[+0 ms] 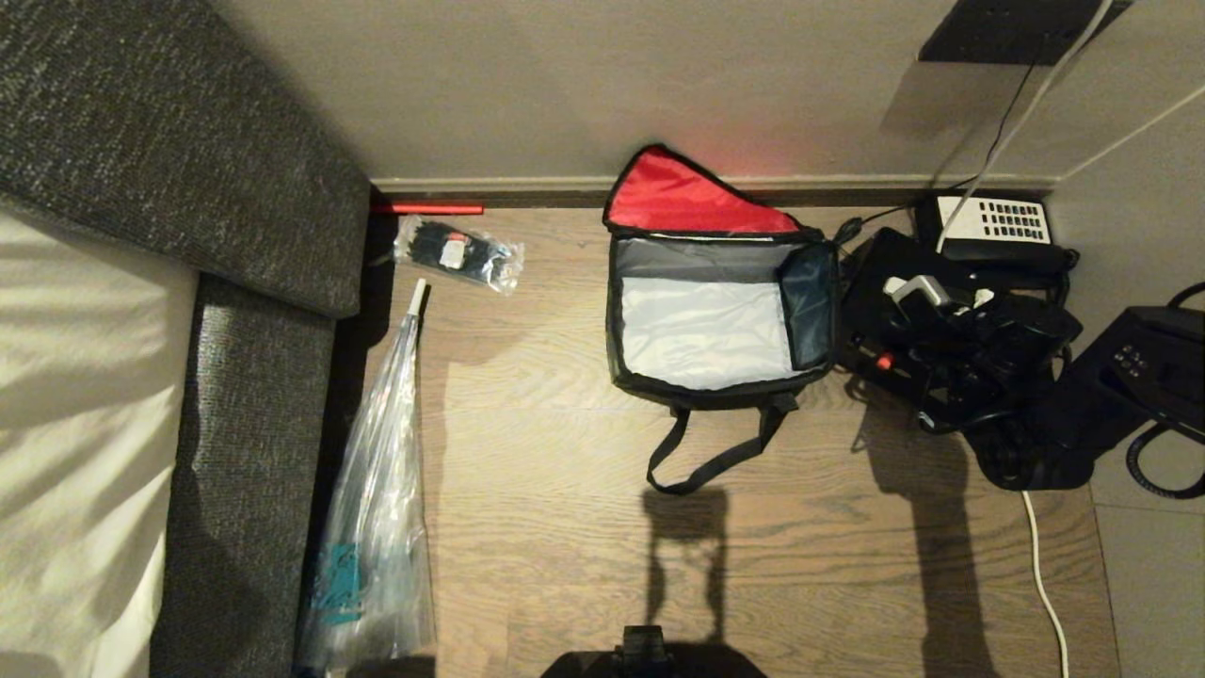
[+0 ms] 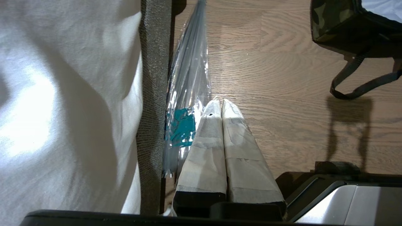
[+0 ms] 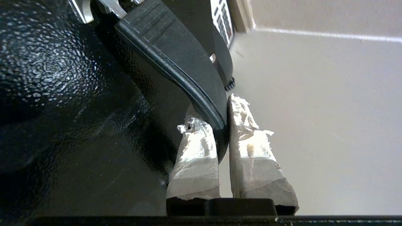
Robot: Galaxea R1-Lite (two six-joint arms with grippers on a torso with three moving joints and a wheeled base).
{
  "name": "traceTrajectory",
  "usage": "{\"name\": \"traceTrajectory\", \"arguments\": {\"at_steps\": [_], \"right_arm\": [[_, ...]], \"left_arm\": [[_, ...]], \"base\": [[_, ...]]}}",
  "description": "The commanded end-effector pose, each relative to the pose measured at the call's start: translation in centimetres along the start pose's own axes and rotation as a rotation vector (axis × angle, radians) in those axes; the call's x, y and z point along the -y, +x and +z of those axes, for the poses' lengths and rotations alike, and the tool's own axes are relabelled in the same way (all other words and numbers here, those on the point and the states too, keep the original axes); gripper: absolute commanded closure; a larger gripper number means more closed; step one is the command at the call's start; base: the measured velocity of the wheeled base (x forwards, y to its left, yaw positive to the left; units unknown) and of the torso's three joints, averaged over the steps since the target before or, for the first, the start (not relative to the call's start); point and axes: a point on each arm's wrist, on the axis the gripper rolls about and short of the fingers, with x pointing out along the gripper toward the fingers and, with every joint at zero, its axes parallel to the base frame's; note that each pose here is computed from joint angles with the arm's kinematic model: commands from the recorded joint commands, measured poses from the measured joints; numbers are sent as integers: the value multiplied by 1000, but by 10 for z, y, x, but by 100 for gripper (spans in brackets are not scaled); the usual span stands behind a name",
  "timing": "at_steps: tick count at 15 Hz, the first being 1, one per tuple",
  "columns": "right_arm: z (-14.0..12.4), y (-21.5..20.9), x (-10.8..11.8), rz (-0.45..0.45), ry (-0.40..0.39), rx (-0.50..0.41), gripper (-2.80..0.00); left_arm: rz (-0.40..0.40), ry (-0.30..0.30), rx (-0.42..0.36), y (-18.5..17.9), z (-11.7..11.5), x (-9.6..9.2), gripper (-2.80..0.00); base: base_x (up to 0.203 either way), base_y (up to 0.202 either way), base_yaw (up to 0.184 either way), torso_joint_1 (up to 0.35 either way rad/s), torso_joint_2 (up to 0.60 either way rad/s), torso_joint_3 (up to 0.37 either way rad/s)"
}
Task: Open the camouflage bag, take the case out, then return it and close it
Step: Place the black box back
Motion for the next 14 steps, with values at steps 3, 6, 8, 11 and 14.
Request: {"name": "traceTrajectory", "arguments": {"at_steps": [3, 6, 8, 11, 14], "right_arm": [[9, -2, 22, -48, 19, 17, 0], [11, -4, 32, -56, 22, 32, 0], [13, -5, 38, -67, 23, 35, 0], [15, -6, 51, -88, 32, 40, 0], [19, -11, 68, -111, 36, 47, 0]], "left_arm": [[0, 0, -2, 0, 0, 0, 0], [0, 0, -2, 0, 0, 0, 0], [0, 0, -2, 0, 0, 0, 0], [0, 0, -4, 0, -1, 0, 0], [0, 0, -2, 0, -1, 0, 0]], "base": [[0, 0, 0, 0, 0, 0], [0, 0, 0, 0, 0, 0], [0, 0, 0, 0, 0, 0], [0, 0, 0, 0, 0, 0], [0, 0, 0, 0, 0, 0]]}}
